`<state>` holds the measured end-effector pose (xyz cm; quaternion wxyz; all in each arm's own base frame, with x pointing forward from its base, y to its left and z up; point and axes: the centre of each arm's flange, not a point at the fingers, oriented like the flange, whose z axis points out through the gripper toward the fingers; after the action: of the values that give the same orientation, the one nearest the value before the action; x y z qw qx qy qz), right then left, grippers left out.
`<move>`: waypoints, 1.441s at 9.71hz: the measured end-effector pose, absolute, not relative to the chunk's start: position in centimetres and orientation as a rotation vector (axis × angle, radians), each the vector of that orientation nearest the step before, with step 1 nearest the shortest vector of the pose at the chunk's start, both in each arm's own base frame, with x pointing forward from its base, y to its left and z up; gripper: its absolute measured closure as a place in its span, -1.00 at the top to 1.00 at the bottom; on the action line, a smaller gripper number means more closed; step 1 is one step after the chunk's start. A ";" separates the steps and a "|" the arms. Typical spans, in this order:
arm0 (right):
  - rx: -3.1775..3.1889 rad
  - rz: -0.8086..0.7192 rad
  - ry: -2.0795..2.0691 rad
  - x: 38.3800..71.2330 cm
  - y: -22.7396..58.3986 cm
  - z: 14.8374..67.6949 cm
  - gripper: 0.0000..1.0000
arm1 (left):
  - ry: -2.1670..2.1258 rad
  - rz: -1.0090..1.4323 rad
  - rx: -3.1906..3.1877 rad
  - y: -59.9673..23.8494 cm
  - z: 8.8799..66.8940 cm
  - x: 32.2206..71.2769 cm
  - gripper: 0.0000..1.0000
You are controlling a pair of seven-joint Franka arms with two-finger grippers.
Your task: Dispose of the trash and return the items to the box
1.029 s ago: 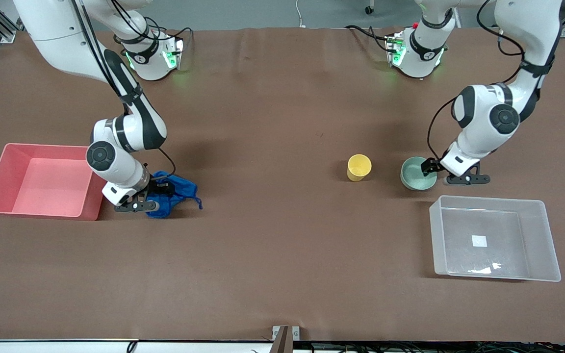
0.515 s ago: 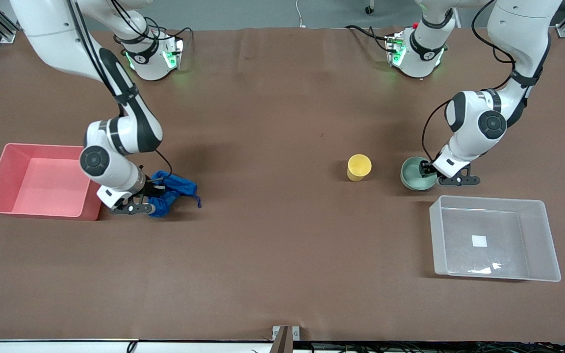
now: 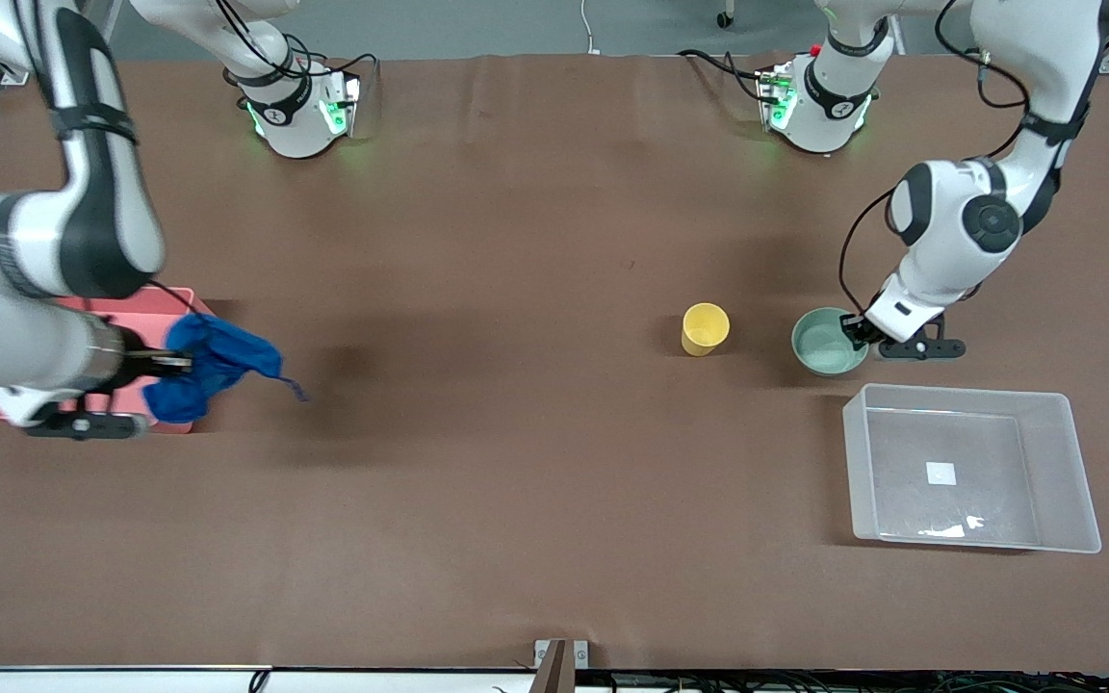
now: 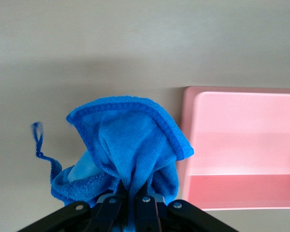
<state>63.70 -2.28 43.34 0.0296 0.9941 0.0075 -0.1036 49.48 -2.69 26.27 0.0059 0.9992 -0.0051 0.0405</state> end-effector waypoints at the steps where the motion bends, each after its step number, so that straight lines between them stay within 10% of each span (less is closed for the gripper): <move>1: 3.060 -0.336 0.092 63.3 -6.3 43.2 -0.82 | -0.016 0.141 3.127 -2.7 29.4 50.0 -0.91; 5: 3.040 -0.297 0.276 61.0 -18.7 38.5 -0.82 | 0.053 0.184 3.111 -1.1 39.3 56.9 -0.91; 11: 2.973 -0.160 0.417 56.8 -25.2 26.3 -0.81 | 0.083 0.205 3.111 8.3 33.6 68.9 -0.91; 14: 2.973 -0.062 0.409 58.6 -22.7 27.7 -0.01 | 0.029 0.131 3.134 11.3 27.8 70.7 -0.91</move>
<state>58.60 -22.67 27.74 0.0698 0.9880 0.1360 -0.0205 70.73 11.31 27.80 0.0025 0.9991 0.0091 0.0417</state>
